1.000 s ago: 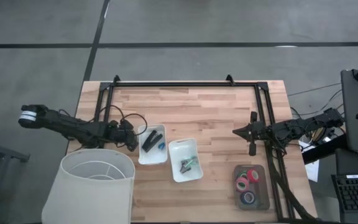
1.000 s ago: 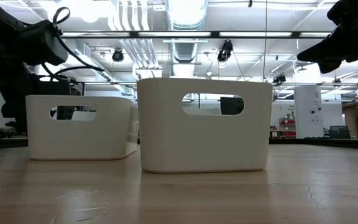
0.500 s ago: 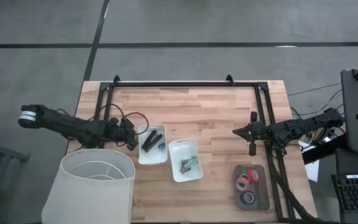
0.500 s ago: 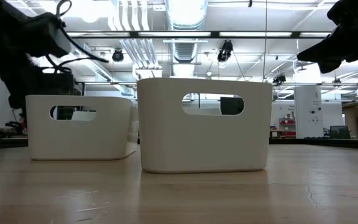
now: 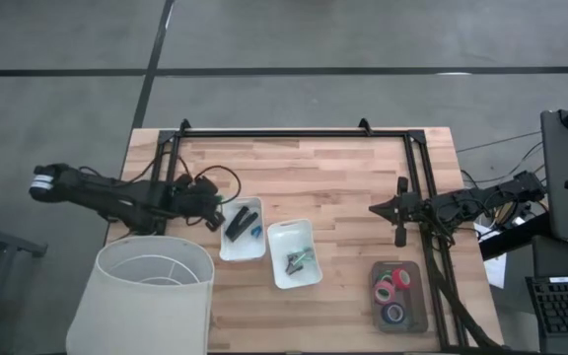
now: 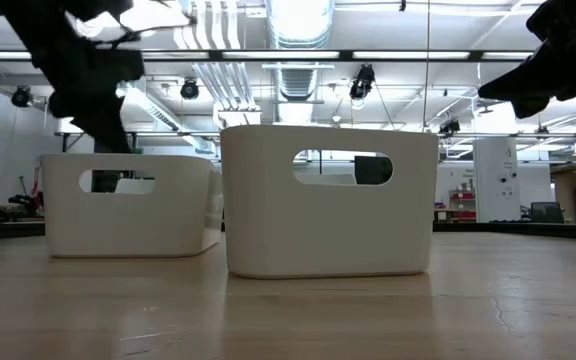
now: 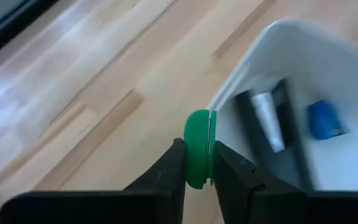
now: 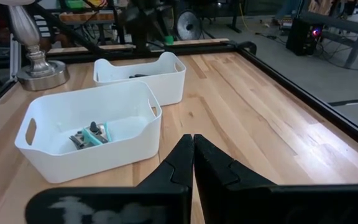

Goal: Pick and place Stapler, Stapler remover, tape
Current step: Put the green stapler into the left white bin, then return to Home Position

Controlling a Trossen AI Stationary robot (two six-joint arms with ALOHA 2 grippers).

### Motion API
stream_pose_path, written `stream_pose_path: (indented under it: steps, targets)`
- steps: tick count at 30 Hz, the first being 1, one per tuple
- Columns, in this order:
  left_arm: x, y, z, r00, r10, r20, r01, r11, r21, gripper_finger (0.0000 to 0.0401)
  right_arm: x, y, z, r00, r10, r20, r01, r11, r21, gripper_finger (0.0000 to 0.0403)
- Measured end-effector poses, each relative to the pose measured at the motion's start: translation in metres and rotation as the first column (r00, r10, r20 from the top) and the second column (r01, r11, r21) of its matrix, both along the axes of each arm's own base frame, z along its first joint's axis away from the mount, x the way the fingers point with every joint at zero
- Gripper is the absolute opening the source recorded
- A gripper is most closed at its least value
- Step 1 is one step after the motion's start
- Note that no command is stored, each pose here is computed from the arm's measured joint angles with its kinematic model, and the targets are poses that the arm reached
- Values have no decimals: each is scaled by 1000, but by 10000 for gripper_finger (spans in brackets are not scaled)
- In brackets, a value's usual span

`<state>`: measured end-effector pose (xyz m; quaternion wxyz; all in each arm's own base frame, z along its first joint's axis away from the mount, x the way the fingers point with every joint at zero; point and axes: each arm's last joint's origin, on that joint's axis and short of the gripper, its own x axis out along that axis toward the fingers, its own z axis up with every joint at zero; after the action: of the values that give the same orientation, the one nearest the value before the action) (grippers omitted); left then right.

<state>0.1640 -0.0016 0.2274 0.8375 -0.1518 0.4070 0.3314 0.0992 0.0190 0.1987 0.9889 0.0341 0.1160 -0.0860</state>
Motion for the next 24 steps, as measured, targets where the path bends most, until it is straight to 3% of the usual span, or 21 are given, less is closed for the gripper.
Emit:
stream_pose_path:
  steps: [5, 10, 15, 19, 24]
  targets:
    - [11, -12, 6, 986, -120, 112, 119, 993, 16, 80, 0, 0, -2, 1000, 1, -6, -1, 1000, -2, 8]
    - [27, -30, -6, 915, -295, 275, 308, 951, -5, 64, 0, 0, -2, 1000, 1, -8, -1, 1000, -2, 8]
    - [38, -35, -31, 881, -309, 358, 358, 930, -79, 76, 0, 0, -2, 1000, 0, -5, 0, 1000, 1, 8]
    - [41, -35, -40, 888, -272, 371, 335, 935, -117, 119, 0, 0, -2, 1000, -1, -3, 1, 1000, 6, 8]
    - [42, -36, -35, 872, -295, 390, 355, 930, -90, 172, 0, 0, -2, 1000, -1, 0, 1, 1000, 8, 8]
